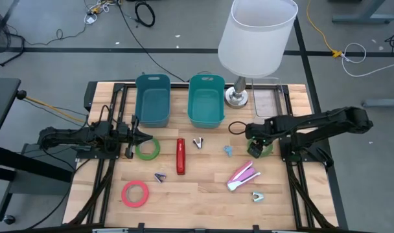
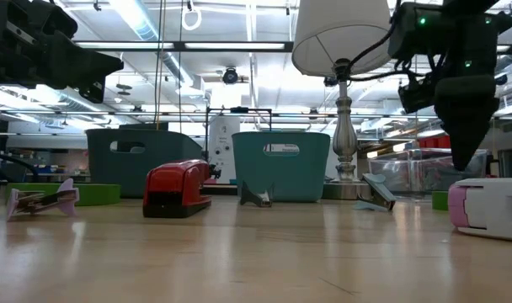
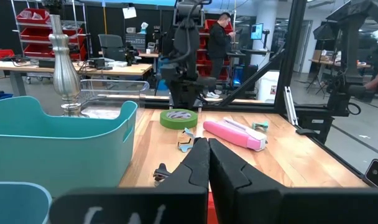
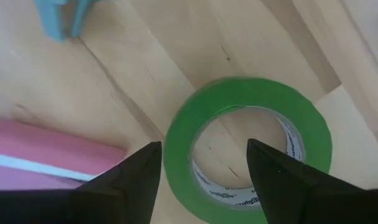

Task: Pick and place Stapler, Stapler remover, tape
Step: Put the green tape into the green bin

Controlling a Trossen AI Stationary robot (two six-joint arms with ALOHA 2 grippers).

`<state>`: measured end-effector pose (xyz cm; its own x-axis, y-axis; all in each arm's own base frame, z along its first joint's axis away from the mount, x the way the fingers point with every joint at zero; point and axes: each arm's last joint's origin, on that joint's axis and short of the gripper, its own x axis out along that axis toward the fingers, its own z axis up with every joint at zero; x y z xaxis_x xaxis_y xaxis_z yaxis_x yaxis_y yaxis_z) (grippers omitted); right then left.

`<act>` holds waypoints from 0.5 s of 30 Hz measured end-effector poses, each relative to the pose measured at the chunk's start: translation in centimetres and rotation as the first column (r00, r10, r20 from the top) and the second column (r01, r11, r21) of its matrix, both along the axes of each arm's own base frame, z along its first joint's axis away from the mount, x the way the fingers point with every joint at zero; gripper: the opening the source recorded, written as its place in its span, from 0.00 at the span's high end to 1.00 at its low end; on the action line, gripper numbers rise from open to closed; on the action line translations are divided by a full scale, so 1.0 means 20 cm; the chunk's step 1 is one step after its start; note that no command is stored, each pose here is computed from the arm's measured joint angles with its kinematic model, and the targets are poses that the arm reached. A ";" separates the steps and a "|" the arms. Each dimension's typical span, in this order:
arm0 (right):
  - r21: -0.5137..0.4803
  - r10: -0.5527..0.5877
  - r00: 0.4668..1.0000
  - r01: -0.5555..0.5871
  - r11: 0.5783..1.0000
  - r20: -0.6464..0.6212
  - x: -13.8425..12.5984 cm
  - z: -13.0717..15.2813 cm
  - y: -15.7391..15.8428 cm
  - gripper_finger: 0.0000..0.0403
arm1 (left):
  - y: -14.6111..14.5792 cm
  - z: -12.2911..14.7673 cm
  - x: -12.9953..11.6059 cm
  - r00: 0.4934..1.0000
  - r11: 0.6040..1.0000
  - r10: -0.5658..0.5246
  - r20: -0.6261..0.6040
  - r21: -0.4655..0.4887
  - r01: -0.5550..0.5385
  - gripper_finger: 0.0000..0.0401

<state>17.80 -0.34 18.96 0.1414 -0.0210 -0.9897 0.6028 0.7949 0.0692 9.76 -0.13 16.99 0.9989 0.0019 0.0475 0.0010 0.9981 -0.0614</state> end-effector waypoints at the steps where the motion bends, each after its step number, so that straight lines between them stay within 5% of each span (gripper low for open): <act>1: 0.001 -0.007 1.000 0.007 1.000 -0.013 0.01 -0.01 0.00 0.42 | 0.00 0.00 0.00 1.000 1.000 0.000 0.000 0.000 0.000 0.99; 15: 0.005 -0.070 0.992 0.071 0.997 -0.104 0.08 -0.13 0.00 0.42 | 0.00 0.00 0.00 1.000 1.000 0.000 0.000 0.000 0.000 0.99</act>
<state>19.49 -0.37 16.34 0.0365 -0.0188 -0.9992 0.6619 0.7495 0.0100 9.76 -0.13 16.98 0.9989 0.0019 0.0475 0.0010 0.9981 -0.0614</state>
